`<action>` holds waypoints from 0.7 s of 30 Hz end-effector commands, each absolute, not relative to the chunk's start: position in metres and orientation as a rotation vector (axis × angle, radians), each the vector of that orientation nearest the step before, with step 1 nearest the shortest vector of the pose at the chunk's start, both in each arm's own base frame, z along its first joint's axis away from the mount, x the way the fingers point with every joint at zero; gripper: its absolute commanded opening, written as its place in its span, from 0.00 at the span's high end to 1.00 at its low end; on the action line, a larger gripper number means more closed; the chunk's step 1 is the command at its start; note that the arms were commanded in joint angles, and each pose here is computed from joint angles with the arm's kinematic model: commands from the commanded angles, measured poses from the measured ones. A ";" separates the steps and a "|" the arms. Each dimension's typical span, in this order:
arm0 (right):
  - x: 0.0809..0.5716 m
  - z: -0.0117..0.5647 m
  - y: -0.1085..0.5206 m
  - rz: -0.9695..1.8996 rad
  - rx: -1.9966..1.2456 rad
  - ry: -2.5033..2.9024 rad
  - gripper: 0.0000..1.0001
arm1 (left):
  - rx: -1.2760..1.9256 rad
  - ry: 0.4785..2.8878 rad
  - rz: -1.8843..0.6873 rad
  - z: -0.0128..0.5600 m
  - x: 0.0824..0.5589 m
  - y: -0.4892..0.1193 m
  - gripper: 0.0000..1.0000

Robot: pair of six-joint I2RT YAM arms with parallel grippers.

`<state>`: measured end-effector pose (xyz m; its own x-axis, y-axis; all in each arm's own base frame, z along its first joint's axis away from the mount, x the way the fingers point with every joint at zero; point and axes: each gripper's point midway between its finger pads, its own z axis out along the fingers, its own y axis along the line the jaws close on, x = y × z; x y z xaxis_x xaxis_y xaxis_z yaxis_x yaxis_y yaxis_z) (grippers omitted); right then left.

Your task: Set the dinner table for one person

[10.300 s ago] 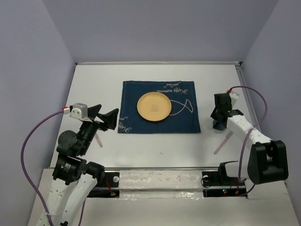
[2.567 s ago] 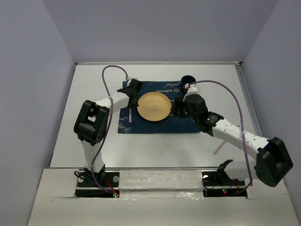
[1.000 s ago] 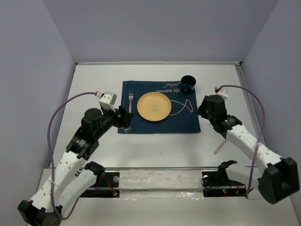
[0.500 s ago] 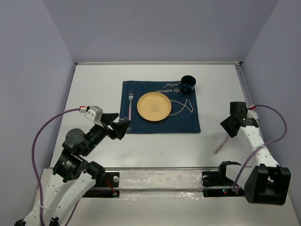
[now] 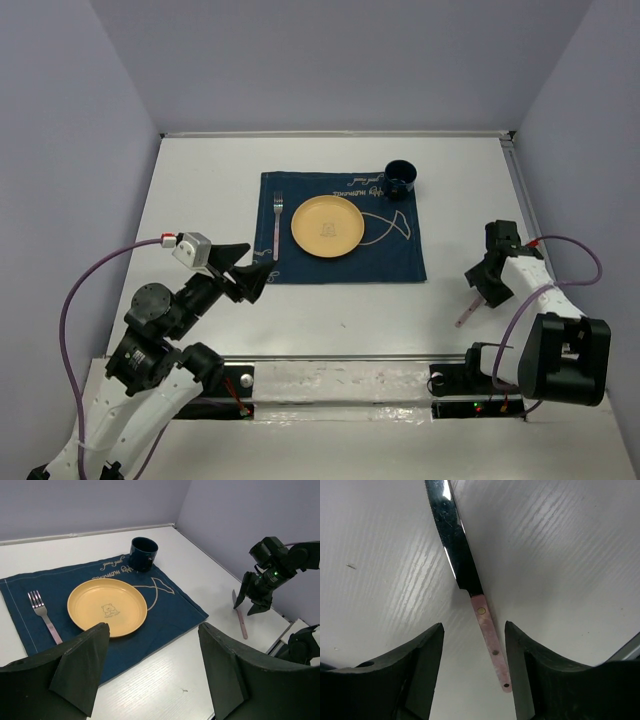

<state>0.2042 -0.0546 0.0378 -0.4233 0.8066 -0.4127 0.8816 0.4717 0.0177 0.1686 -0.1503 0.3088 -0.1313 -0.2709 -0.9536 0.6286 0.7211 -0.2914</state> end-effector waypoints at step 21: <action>0.230 0.024 -0.049 -0.146 1.347 2.317 0.97 | 0.295 1.508 -0.792 0.312 0.172 -0.151 0.17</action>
